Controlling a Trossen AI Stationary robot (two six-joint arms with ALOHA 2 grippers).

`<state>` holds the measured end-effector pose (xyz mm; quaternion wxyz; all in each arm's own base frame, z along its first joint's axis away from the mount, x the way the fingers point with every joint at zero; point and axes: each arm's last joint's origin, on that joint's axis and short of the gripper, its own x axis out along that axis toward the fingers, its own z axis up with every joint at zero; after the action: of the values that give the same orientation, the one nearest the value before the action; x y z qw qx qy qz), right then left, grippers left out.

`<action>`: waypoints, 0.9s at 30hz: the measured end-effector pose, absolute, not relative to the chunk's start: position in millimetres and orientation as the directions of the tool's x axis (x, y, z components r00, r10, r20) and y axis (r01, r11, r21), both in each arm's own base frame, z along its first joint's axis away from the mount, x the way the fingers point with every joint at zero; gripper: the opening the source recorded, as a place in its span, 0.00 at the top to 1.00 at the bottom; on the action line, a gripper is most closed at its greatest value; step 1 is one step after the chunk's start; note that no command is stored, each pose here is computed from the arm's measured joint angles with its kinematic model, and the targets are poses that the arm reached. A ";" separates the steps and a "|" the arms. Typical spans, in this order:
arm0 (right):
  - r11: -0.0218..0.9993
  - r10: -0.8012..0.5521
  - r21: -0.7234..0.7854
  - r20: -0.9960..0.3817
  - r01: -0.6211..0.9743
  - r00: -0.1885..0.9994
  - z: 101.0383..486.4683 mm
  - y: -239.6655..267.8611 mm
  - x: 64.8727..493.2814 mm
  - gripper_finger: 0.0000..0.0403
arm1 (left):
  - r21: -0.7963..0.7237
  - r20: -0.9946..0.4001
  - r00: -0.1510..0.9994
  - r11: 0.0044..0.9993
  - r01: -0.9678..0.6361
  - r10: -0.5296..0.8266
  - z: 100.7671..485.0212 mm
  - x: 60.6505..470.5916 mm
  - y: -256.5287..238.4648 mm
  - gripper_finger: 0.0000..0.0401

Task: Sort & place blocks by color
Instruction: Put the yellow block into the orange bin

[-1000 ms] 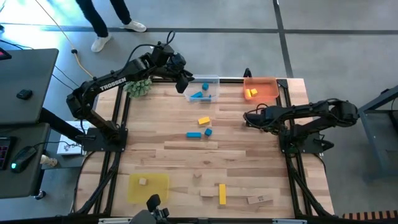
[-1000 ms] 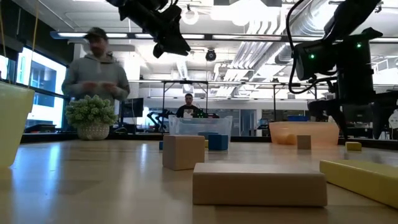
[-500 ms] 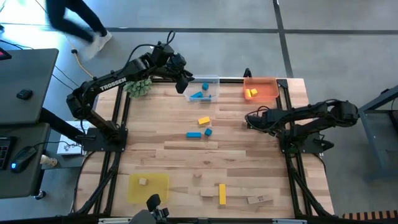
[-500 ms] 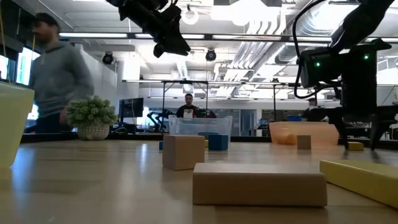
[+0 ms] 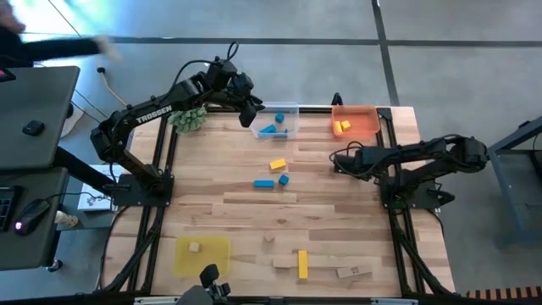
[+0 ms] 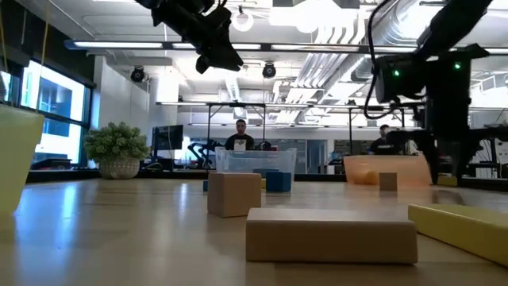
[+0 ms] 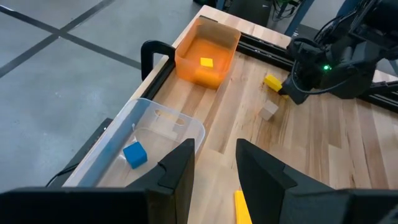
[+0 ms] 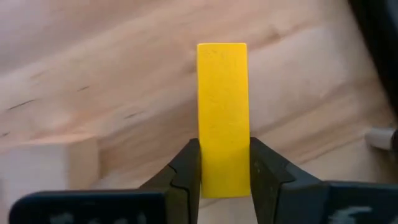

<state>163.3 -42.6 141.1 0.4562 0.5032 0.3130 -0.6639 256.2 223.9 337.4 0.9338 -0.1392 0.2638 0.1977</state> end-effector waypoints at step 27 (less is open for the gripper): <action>0.095 -0.724 -0.236 -0.683 0.967 -0.096 280.7 -159.1 184.0 0.81 | -0.164 -0.551 0.775 0.870 -0.465 0.310 337.2 255.8 224.5 0.74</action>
<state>184.0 -159.1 280.7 0.6499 0.1718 0.3533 -0.6506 255.8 224.5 337.2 0.9305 -0.1472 0.2629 0.2084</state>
